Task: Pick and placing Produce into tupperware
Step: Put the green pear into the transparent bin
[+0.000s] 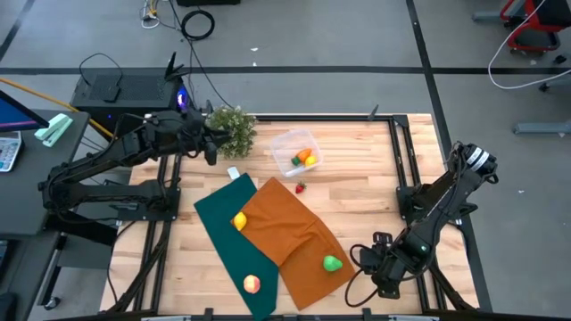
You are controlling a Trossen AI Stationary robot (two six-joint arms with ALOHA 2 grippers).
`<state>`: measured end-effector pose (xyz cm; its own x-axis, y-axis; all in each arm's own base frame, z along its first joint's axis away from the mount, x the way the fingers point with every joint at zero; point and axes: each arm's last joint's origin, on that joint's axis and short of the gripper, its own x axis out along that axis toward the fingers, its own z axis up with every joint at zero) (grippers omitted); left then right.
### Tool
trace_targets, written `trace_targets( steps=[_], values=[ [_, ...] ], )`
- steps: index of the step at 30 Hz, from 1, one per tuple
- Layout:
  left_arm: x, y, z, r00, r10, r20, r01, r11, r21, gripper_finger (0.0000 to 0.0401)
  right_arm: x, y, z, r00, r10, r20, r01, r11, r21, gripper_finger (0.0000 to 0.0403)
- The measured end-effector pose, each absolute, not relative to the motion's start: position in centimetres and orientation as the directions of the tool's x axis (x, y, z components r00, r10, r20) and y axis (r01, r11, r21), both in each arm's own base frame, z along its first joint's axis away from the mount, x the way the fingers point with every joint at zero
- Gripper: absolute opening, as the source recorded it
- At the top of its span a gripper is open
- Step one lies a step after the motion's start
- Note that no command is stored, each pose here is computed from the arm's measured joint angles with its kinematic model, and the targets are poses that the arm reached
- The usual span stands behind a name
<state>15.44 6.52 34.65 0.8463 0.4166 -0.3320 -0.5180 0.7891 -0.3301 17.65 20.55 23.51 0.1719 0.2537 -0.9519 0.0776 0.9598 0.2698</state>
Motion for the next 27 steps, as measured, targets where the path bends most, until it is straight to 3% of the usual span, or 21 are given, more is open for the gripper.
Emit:
trace_targets(
  steps=[10, 18, 24, 27],
  values=[
    [15.3, 6.5, 34.3, 0.839, 0.403, -0.365, -0.519, 0.795, -0.315, 0.0103, 19.4, 19.1, 23.6, 0.117, 0.328, -0.938, 0.103, 0.935, 0.340, 0.0174],
    [15.1, 6.4, 33.9, 0.823, 0.395, -0.408, -0.527, 0.800, -0.287, 0.0103, 22.3, 16.1, 23.8, 0.148, 0.378, -0.914, 0.155, 0.904, 0.399, 0.0174],
    [15.1, 6.4, 33.9, 0.821, 0.395, -0.412, -0.521, 0.814, -0.258, 0.0103, 26.4, 15.7, 24.8, 0.175, 0.370, -0.912, 0.080, 0.918, 0.388, 0.0173],
    [15.1, 6.4, 33.9, 0.822, 0.393, -0.412, -0.518, 0.817, -0.253, 0.0103, 28.7, 16.0, 24.4, 0.126, 0.324, -0.938, 0.064, 0.940, 0.334, 0.0173]
  ],
)
